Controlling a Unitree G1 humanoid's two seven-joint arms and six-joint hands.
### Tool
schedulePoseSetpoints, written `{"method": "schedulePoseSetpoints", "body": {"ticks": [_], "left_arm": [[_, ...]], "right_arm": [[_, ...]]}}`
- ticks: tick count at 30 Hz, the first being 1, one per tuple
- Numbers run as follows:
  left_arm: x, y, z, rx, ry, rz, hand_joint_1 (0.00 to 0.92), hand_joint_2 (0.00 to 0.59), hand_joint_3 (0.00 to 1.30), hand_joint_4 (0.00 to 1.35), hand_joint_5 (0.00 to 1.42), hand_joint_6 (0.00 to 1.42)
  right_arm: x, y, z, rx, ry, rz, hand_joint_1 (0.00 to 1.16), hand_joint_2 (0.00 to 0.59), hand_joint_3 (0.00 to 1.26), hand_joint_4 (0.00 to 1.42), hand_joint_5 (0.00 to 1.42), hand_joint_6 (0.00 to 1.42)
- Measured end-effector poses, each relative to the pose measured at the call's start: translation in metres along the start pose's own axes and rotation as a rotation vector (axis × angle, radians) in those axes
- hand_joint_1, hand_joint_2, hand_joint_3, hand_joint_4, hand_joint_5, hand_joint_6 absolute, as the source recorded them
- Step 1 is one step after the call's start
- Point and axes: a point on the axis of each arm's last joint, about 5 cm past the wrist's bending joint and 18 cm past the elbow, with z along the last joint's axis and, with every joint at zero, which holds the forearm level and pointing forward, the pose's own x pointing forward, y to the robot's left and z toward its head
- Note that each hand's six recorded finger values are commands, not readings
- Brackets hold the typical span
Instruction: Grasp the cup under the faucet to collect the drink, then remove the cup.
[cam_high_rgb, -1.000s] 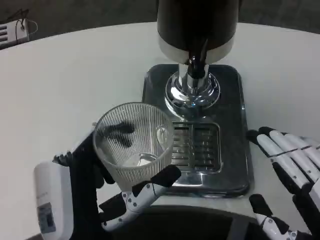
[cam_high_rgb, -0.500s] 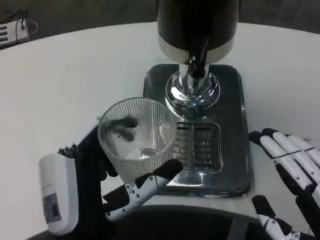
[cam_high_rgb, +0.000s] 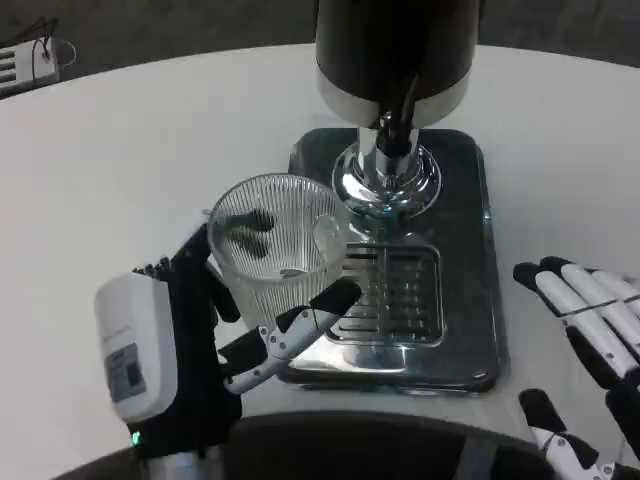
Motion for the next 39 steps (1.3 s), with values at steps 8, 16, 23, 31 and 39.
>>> {"method": "schedulePoseSetpoints", "body": {"ticks": [8,16,23,31,39], "left_arm": [[0.004,-0.024,-0.0111,0.036,0.035,-0.037,0.724,0.025,1.02,1.16,1.17,1.27],[0.004,-0.037,-0.0192,0.086,0.031,-0.099,0.724,0.025,1.02,1.16,1.17,1.27],[0.020,-0.049,-0.0166,0.100,-0.002,-0.116,0.721,0.013,1.02,1.16,1.17,1.27],[0.023,-0.064,-0.0159,0.131,-0.005,-0.183,0.709,0.000,1.01,1.16,1.18,1.30],[0.026,-0.074,-0.0144,0.143,-0.010,-0.214,0.666,0.000,1.03,1.12,1.20,1.34]], "right_arm": [[-0.006,-0.0024,-0.0090,-0.020,0.031,0.014,0.25,0.517,0.13,0.12,0.18,0.24],[-0.007,-0.0043,-0.0115,-0.013,0.029,-0.003,0.24,0.516,0.13,0.12,0.18,0.24],[-0.009,-0.0038,-0.0157,0.012,0.044,-0.005,0.24,0.515,0.13,0.12,0.18,0.24],[-0.010,-0.0077,-0.0194,0.008,0.042,-0.019,0.23,0.514,0.13,0.12,0.19,0.25],[-0.013,-0.0118,-0.0233,0.007,0.050,-0.027,0.22,0.514,0.13,0.12,0.19,0.26]]}}
